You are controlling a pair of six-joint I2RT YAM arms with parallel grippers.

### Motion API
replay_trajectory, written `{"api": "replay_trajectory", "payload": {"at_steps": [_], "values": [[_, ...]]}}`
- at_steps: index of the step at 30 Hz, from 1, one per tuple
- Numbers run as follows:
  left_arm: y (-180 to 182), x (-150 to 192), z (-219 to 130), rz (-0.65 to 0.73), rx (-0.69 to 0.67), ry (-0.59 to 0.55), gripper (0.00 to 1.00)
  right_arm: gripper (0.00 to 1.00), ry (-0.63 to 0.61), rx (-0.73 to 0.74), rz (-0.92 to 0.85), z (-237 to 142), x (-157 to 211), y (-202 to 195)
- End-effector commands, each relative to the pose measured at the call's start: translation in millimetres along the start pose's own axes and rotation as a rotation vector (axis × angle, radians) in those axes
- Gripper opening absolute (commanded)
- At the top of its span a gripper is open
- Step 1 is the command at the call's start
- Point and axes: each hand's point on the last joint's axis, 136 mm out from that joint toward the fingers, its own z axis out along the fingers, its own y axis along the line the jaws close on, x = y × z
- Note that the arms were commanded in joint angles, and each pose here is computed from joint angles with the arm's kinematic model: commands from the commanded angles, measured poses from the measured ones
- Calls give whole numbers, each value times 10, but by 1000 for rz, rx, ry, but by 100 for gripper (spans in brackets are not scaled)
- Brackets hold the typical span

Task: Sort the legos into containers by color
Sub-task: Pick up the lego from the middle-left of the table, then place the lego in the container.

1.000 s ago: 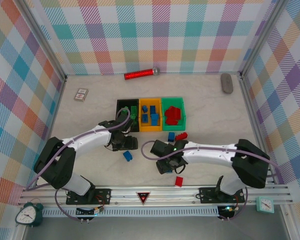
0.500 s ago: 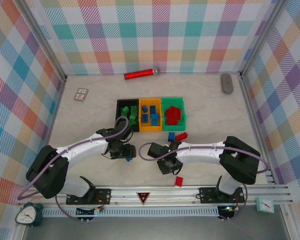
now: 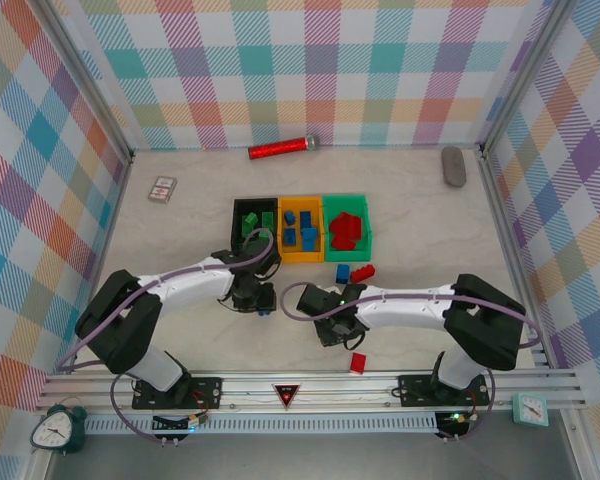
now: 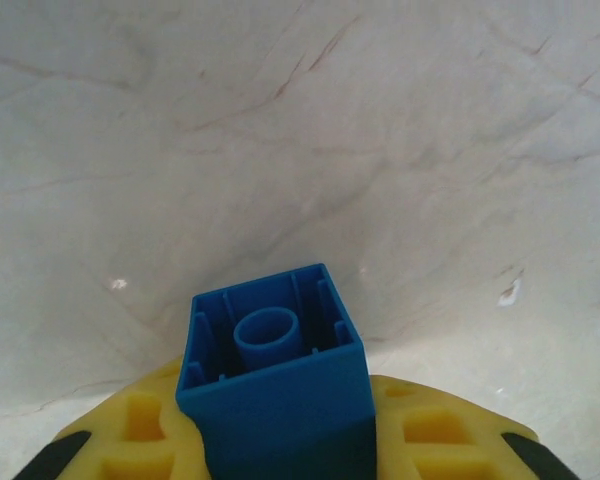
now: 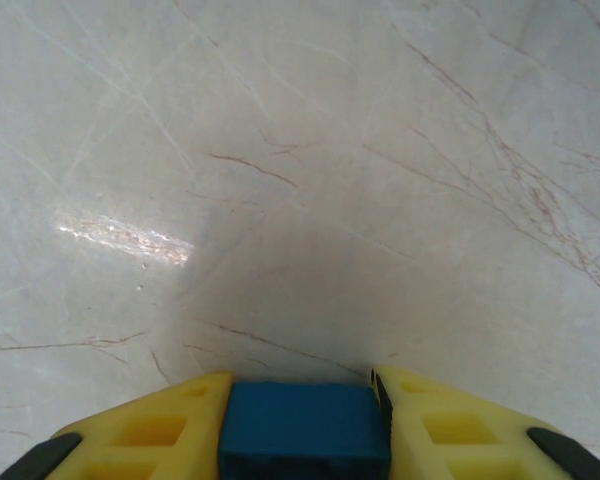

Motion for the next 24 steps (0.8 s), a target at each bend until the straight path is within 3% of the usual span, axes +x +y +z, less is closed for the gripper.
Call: {"api": "replay_trajectory", "payload": {"at_steps": [1, 6, 10, 14, 19, 21, 24], "values": [[-273, -314, -174, 30, 36, -76, 21, 37, -27, -21, 54, -45, 9, -10], [-662, -919, -514, 107, 30, -183, 21, 37, -65, -10, 71, -139, 19, -125], [-793, -1382, -619, 155, -55, -237, 22, 37, -68, -20, 95, -163, 81, -187], [-862, -1736, -599, 157, -78, -252, 32, 38, -98, -46, 130, -216, 111, -238], [-944, -1800, -591, 173, -44, -245, 58, 38, -166, -53, 133, -355, 2, -267], [-988, -1735, -625, 177, 7, -253, 65, 39, -200, -76, 129, -408, -108, -217], [-939, -1565, -701, 171, 46, -267, 66, 39, -217, -179, 161, -438, -370, -114]]}}
